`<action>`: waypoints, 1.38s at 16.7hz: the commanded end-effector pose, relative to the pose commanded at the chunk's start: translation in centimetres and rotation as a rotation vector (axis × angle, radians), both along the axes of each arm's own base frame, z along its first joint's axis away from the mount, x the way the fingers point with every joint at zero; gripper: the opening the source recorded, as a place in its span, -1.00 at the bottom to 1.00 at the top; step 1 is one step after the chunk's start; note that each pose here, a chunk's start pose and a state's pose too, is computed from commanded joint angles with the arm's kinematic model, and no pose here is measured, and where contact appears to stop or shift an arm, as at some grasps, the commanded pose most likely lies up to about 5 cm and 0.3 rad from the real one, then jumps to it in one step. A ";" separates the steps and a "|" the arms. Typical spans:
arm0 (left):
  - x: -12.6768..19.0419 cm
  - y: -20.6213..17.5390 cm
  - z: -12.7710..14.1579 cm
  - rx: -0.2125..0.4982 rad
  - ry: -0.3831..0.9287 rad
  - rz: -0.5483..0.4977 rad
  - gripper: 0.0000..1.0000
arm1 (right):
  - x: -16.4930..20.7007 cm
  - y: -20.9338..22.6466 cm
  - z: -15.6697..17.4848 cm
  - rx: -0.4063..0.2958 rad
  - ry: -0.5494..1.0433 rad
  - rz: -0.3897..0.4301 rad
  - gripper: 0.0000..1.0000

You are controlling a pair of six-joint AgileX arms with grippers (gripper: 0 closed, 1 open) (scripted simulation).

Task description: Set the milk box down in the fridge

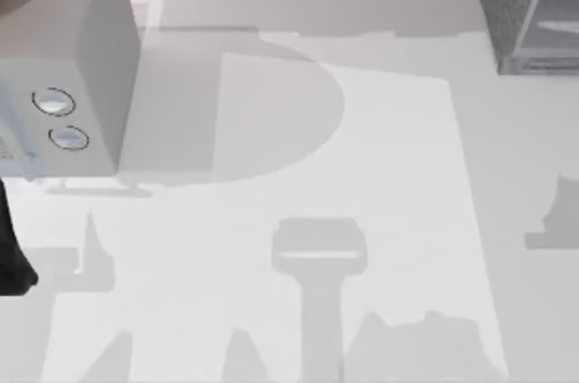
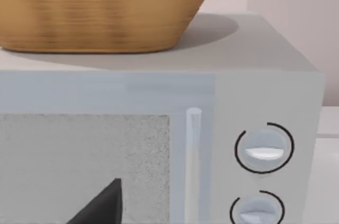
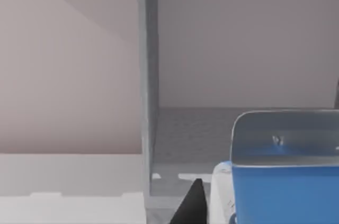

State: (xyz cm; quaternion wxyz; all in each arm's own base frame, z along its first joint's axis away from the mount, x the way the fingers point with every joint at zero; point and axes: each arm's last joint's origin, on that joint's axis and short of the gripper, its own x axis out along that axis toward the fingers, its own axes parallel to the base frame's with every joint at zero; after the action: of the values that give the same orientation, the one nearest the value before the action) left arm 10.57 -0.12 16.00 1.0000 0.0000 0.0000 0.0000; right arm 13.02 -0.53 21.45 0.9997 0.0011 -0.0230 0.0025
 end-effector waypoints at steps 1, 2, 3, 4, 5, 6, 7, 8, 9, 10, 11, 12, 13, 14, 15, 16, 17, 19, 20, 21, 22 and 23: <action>0.0 0.0 0.0 0.000 0.000 0.000 1.00 | 0.9 -0.2 0.9 -0.001 -0.003 -0.002 -1.00; 0.0 0.0 0.0 0.000 0.000 0.000 1.00 | 2.1 -0.4 1.8 -0.002 -0.004 -0.004 -1.00; 0.0 0.0 0.0 0.000 0.000 0.000 1.00 | 3.4 -0.7 2.6 -0.004 -0.004 -0.006 -1.00; 0.0 0.0 0.0 0.000 0.000 0.000 1.00 | 4.9 -1.0 3.2 -0.005 -0.003 -0.009 -1.00; 0.0 0.0 0.0 0.000 0.000 0.000 1.00 | 6.6 -1.4 3.7 -0.006 -0.001 -0.011 -1.00; 0.0 0.0 0.0 0.000 0.000 0.000 1.00 | 8.4 -1.9 3.9 -0.007 0.002 -0.013 -1.00; 0.0 0.0 0.0 0.000 0.000 0.000 1.00 | 10.4 -2.4 3.9 -0.008 0.006 -0.015 -1.00; 0.0 0.0 0.0 0.000 0.000 0.000 1.00 | 12.3 -3.0 3.6 -0.008 0.011 -0.017 -1.00; 0.0 0.0 0.0 0.000 0.000 0.000 1.00 | 14.3 -3.7 3.1 -0.008 0.016 -0.018 -1.00; 0.0 0.0 0.0 0.000 0.000 0.000 1.00 | 16.2 -4.3 2.3 -0.008 0.022 -0.019 -1.00; 0.0 0.0 0.0 0.000 0.000 0.000 1.00 | 18.0 -5.0 1.3 -0.007 0.028 -0.019 -1.00; 0.0 0.0 0.0 0.000 0.000 0.000 1.00 | 19.7 -5.8 0.1 -0.006 0.033 -0.019 -1.00; 0.0 0.0 0.0 0.000 0.000 0.000 1.00 | 21.3 -6.4 -1.2 -0.005 0.038 -0.018 -1.00; 0.0 0.0 0.0 0.000 0.000 0.000 1.00 | 22.6 -7.1 -2.6 -0.004 0.043 -0.017 -1.00; 0.0 0.0 0.0 0.000 0.000 0.000 1.00 | 23.8 -7.7 -4.0 -0.003 0.047 -0.016 -1.00; 0.0 0.0 0.0 0.000 0.000 0.000 1.00 | 24.8 -8.2 -5.4 -0.002 0.050 -0.014 -1.00; 0.0 0.0 0.0 0.000 0.000 0.000 1.00 | 25.6 -8.7 -6.7 -0.001 0.052 -0.012 -1.00; 0.0 0.0 0.0 0.000 0.000 0.000 1.00 | 26.7 -9.4 -8.9 0.000 0.052 -0.008 -1.00; 0.0 0.0 0.0 0.000 0.000 0.000 1.00 | 27.1 -9.6 -9.6 0.000 0.050 -0.006 -1.00; 0.0 0.0 0.0 0.000 0.000 0.000 1.00 | 27.3 -9.8 -10.1 0.000 0.049 -0.004 -1.00; 0.0 0.0 0.0 0.000 0.000 0.000 1.00 | 27.4 -9.8 -10.4 0.000 0.048 -0.004 -1.00; 0.0 0.0 0.0 0.000 0.000 0.000 1.00 | 27.5 -9.9 -10.4 0.000 0.048 -0.003 -1.00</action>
State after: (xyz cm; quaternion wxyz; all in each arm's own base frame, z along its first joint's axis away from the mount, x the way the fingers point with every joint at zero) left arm 10.57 -0.12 16.00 1.0000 0.0000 0.0000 0.0000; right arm 40.49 -10.39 11.02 1.0000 0.0009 0.0009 0.0008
